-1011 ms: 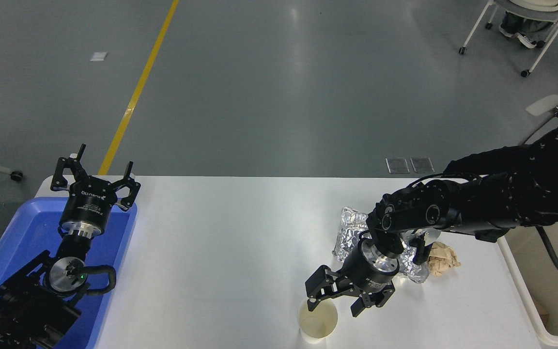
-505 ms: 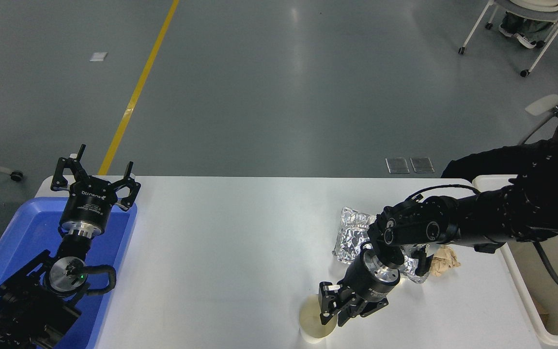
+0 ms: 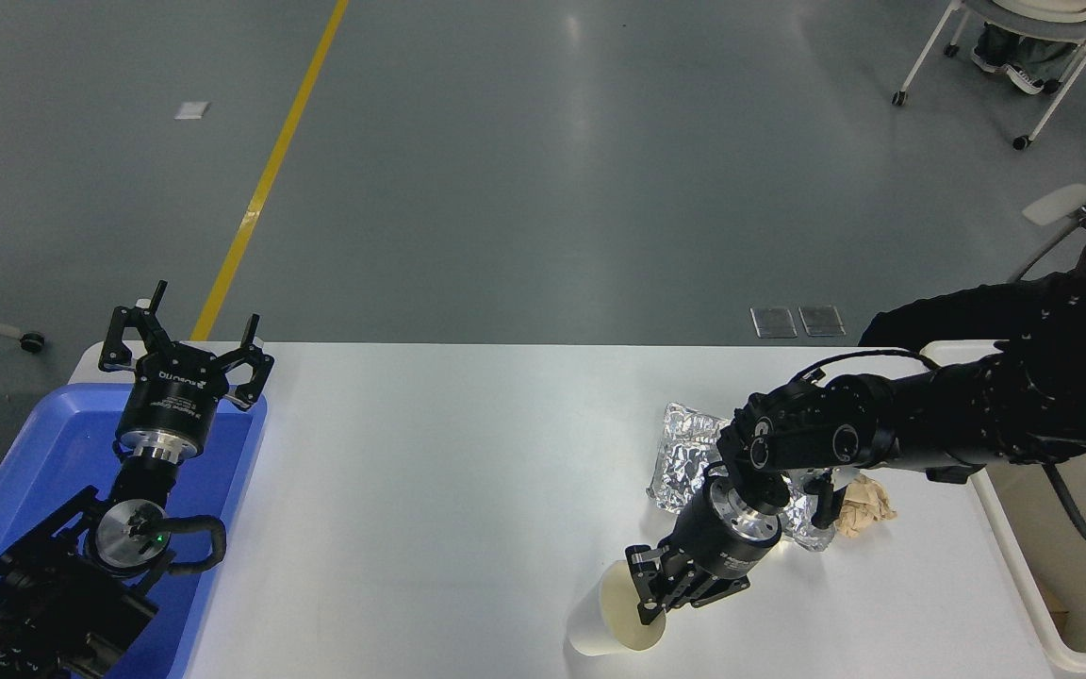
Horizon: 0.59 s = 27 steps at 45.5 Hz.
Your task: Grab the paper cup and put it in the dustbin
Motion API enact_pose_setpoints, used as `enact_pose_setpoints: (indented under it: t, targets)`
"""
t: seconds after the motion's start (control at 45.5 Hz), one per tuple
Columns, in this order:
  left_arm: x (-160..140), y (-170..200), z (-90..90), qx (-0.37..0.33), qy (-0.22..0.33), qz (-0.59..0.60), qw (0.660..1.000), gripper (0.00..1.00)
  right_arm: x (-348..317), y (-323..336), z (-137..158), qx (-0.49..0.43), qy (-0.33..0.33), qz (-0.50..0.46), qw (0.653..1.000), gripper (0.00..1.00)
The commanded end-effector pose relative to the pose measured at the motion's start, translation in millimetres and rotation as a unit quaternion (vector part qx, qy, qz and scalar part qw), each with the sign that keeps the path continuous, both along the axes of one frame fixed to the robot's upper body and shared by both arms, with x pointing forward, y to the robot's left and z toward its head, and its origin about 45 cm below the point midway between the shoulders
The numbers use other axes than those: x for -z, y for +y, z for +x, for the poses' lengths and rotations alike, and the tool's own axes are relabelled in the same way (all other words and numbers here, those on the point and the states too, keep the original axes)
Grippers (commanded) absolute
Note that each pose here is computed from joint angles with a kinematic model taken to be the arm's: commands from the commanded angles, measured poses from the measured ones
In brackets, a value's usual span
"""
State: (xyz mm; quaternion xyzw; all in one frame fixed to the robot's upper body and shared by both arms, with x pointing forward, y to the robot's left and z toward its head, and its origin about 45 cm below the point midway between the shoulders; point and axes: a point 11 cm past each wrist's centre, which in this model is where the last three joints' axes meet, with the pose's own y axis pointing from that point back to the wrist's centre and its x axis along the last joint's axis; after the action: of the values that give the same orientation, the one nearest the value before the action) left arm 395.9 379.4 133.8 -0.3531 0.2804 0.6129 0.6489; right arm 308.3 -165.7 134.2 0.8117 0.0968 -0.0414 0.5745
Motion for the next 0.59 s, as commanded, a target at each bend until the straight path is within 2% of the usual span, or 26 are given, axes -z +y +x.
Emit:
enact_pose_setpoints:
  t: [0.0,0.198,0.374,0.571]
  targets:
    - [0.4,0.4,-0.5,-0.001,0.0,0.0,1.0,1.0,-80.3,-24.1,33.7,0.006,-0.047,-0.015,0.999,0.0]
    - [0.0,0.0,0.0,0.0,0.0,0.0,1.0,1.0,-181.8,-44.9,55.0,0.015,-0.133,-0.035,0.99,0.0]
    - [0.0,0.0,0.0,0.0,0.0,0.0,1.0,1.0,-260.0,-48.7,48.7,0.016,-0.186,-0.045,0.981,0.0]
    - [0.0,0.0,0.0,0.0,0.0,0.0,1.0,1.0,-295.3,-43.2,36.9,0.023,-0.214,-0.045,0.976,0.0]
